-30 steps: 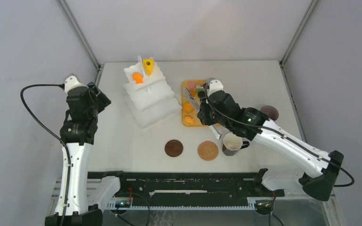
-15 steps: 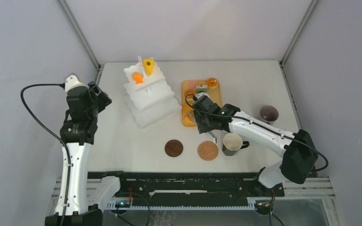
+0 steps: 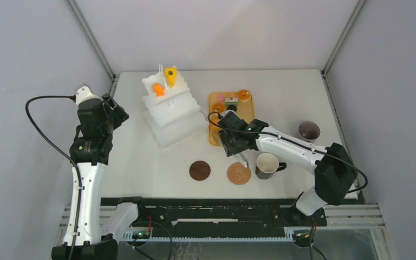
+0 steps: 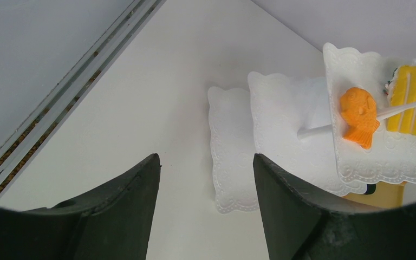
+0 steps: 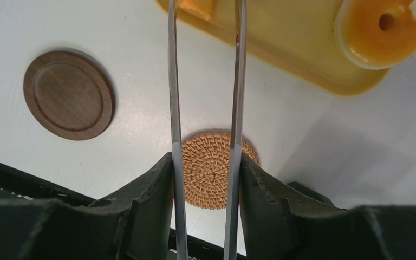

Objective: Serve the afternoon tea

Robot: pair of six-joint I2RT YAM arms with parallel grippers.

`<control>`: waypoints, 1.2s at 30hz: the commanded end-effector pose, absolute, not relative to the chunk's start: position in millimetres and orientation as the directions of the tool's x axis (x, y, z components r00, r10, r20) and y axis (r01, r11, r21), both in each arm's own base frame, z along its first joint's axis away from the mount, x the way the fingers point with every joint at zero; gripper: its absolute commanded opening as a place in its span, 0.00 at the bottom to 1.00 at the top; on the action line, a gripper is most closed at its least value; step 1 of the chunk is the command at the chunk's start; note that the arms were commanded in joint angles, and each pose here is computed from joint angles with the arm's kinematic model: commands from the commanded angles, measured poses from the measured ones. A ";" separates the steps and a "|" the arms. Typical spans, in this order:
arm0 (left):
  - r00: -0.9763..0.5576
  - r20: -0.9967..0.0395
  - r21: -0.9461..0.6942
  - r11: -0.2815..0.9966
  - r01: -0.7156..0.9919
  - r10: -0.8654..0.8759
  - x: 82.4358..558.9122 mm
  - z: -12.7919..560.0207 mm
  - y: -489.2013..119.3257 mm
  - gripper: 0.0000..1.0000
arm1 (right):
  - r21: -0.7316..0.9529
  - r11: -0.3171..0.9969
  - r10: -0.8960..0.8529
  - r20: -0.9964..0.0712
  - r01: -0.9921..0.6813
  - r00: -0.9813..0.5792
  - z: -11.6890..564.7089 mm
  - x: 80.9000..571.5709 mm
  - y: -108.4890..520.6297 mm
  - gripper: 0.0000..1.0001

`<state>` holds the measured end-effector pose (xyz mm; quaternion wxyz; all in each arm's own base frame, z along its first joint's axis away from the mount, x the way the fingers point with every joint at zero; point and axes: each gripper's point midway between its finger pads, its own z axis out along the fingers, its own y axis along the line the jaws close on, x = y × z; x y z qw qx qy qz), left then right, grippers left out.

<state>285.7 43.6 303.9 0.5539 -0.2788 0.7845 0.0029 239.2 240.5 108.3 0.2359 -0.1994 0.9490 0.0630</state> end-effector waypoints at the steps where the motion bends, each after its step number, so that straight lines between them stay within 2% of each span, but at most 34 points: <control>1: -0.210 -0.875 -0.315 0.842 -0.438 -0.437 289.0 304.1 45.3 0.68 | 0.029 0.907 -0.347 -0.516 -0.421 -0.783 113.1 253.3 251.0 0.52; 19: -0.215 -0.874 -0.309 0.841 -0.444 -0.435 289.6 300.6 46.2 0.68 | 0.053 0.894 -0.361 -0.504 -0.445 -0.785 110.4 250.5 255.6 0.51; 22: -0.217 -0.874 -0.309 0.841 -0.444 -0.435 289.4 299.2 46.1 0.68 | 0.043 0.897 -0.365 -0.490 -0.441 -0.792 103.9 252.0 254.3 0.46; 26: -0.213 -0.877 -0.303 0.841 -0.447 -0.430 287.8 300.3 47.3 0.68 | 0.043 0.899 -0.359 -0.501 -0.437 -0.788 108.5 252.9 252.3 0.27; 27: -0.213 -0.878 -0.301 0.841 -0.449 -0.428 287.4 300.3 47.9 0.68 | 0.045 0.900 -0.353 -0.511 -0.434 -0.784 112.9 253.6 251.5 0.24; 36: -0.217 -0.875 -0.305 0.841 -0.447 -0.433 287.1 298.3 46.6 0.68 | 0.095 0.924 -0.237 -0.620 -0.371 -0.748 167.7 263.6 232.8 0.14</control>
